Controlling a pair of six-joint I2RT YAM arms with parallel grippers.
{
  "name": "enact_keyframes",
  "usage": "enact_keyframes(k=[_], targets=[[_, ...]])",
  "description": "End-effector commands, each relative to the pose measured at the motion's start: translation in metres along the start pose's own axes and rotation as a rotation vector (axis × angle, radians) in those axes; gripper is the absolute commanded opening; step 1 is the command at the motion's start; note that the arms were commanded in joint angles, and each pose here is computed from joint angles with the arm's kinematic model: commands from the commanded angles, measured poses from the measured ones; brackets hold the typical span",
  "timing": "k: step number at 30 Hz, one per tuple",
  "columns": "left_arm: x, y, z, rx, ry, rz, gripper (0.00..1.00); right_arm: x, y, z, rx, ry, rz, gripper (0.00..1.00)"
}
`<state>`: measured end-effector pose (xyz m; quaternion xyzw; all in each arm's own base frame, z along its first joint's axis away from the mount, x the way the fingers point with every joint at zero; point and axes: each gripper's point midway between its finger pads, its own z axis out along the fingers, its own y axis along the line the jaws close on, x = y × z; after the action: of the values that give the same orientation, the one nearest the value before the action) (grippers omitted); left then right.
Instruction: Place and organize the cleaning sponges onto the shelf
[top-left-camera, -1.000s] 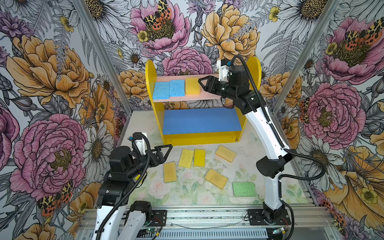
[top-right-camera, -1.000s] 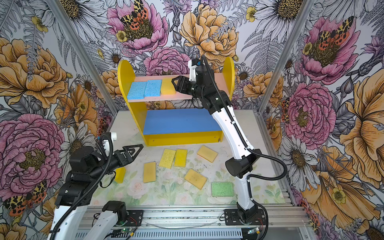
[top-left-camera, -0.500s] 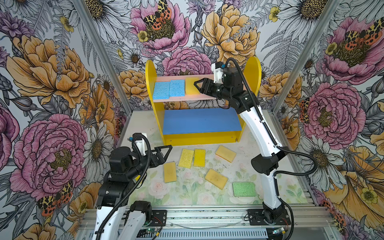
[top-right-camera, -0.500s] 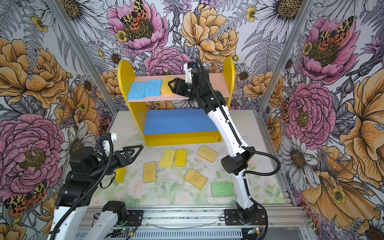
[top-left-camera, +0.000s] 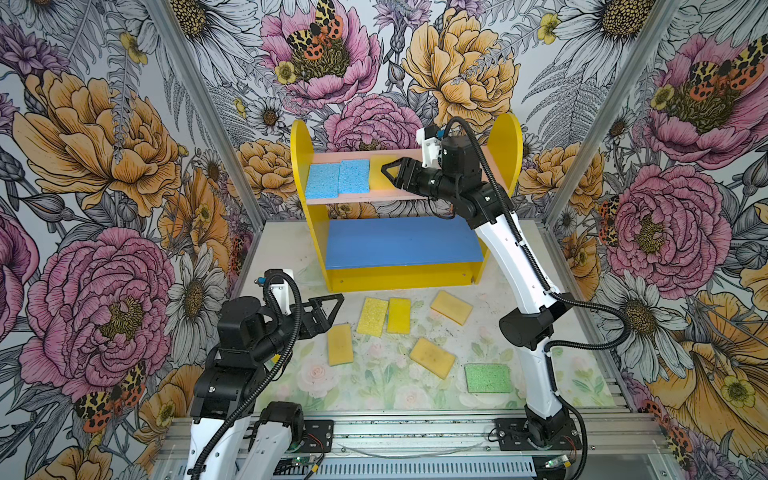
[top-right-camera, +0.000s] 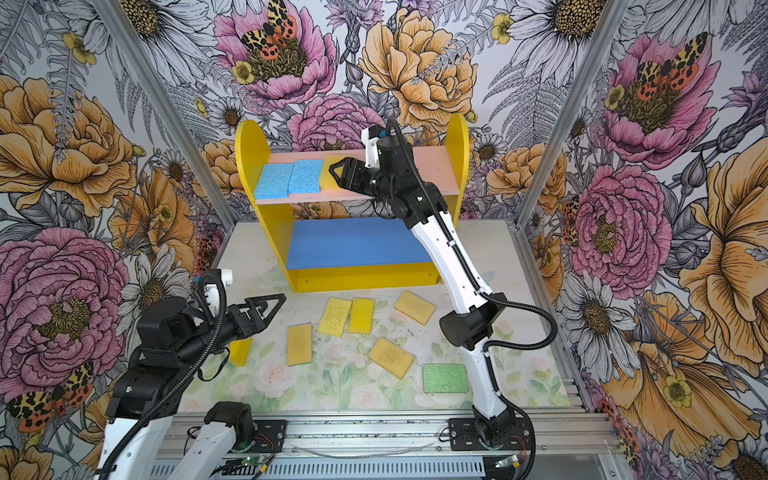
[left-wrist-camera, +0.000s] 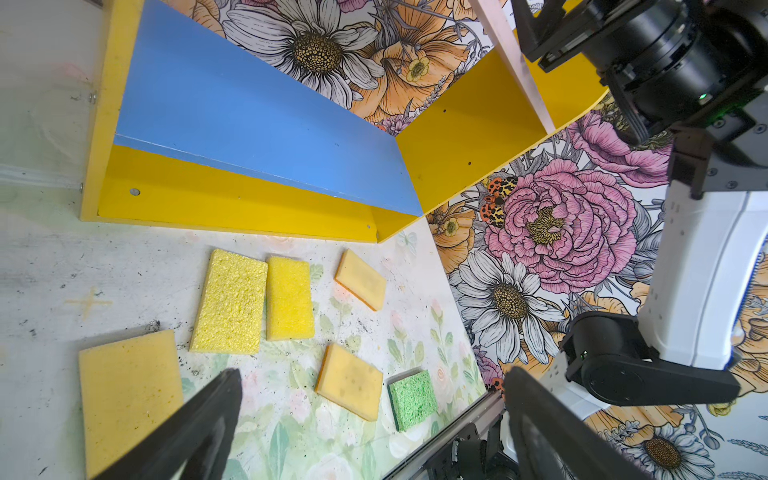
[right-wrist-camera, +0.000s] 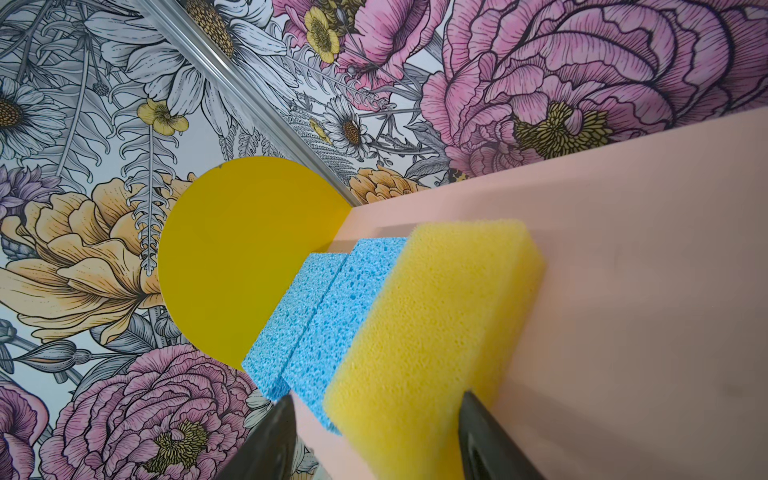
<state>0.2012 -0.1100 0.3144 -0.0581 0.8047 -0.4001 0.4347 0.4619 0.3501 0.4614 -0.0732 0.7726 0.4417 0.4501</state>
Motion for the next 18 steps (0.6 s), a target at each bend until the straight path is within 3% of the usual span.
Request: enact_keyframes(k=[1, 10, 18], targets=[[-0.005, -0.008, -0.008, 0.004, -0.028, 0.045, 0.99, 0.007, 0.000, 0.007, -0.011, 0.023, 0.013, 0.63], [-0.005, -0.006, -0.008, -0.004, -0.028, 0.042, 0.99, 0.007, -0.003, 0.014, -0.023, 0.026, 0.013, 0.64], [-0.007, -0.004, -0.005, -0.015, -0.025, 0.044, 0.99, -0.007, -0.004, -0.013, 0.051, -0.024, -0.050, 0.65]])
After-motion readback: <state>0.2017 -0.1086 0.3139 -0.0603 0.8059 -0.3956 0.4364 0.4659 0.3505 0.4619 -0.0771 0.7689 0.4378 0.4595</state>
